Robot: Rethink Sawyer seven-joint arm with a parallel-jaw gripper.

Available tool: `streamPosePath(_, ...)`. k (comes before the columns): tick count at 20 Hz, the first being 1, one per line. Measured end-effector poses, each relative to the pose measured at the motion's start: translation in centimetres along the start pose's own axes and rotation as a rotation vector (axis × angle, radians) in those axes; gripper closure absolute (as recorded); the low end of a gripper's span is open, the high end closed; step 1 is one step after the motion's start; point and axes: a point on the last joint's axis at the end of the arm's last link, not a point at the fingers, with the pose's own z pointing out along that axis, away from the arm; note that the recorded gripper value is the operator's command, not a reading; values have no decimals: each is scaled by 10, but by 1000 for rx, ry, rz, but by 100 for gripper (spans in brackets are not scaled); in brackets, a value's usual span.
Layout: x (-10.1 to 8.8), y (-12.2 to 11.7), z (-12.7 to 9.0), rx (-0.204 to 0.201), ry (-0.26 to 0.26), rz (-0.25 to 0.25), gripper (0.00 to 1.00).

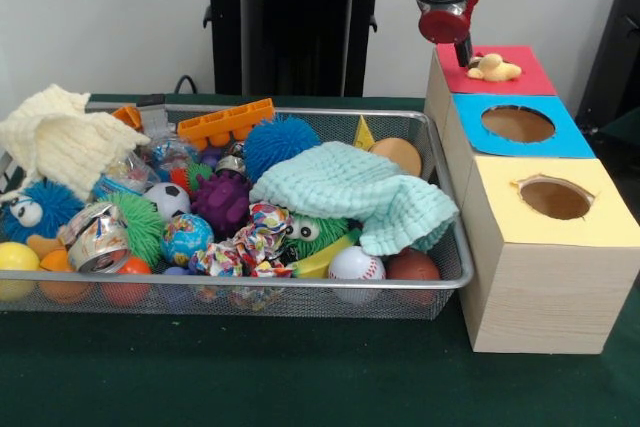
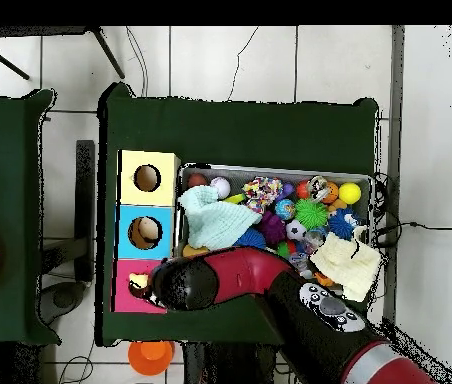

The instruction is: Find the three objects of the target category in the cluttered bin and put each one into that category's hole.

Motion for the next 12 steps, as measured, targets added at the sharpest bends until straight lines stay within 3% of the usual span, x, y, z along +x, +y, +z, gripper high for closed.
streamPosePath(6, 5, 6, -1, -54, 41, 1, 100)
streamPosePath(12, 4, 7, -3, -65, 41, 3, 100)
